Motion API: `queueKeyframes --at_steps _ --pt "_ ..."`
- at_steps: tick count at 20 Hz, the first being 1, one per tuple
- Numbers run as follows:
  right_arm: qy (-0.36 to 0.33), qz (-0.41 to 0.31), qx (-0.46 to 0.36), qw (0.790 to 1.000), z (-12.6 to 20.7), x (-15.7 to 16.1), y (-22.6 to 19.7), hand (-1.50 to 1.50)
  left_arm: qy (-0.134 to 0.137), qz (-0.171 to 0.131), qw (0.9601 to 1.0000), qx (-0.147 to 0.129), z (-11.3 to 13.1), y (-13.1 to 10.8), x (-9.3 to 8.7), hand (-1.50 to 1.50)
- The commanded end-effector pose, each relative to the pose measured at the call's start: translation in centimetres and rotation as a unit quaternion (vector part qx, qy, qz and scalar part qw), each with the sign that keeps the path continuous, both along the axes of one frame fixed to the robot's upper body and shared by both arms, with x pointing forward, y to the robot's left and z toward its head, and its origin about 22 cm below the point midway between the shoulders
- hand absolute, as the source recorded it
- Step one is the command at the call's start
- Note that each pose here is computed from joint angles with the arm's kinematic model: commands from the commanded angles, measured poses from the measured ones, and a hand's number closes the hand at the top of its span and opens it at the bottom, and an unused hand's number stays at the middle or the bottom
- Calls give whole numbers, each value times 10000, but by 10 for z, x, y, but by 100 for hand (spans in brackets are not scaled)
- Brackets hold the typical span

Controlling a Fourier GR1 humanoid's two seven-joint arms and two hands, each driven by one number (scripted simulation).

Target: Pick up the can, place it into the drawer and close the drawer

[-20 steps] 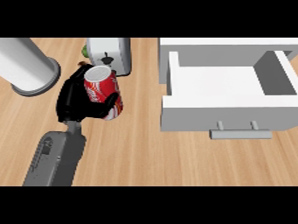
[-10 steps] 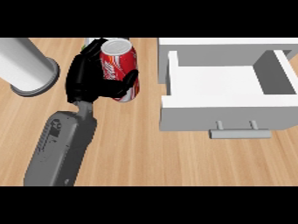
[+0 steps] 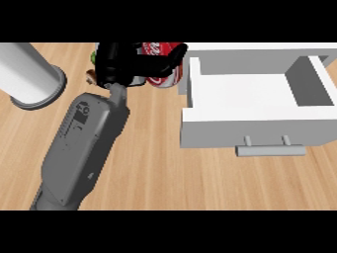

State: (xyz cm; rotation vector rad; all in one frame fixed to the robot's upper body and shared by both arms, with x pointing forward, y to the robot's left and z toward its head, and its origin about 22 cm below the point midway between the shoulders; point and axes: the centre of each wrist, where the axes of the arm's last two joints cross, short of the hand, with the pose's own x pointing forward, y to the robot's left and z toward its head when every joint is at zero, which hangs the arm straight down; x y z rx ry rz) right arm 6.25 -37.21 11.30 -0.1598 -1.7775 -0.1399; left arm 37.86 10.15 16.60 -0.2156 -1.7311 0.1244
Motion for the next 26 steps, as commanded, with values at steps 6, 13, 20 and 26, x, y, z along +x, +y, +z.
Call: queueKeyframes --at_steps 6,13,20,26 --pt "-15 89 -81 9999 16 8 -2 -150 -75 99 9999 67 42 -50 23 150" --pt "-68 98 -22 9999 13 -7 5 -150 16 -23 9997 243 35 -74 25 150" --pt "-160 86 50 9998 12 3 13 -150 95 81 9993 361 43 -96 35 150" --pt "-105 210 61 9997 4 22 16 -150 159 114 9988 459 50 -114 35 150"
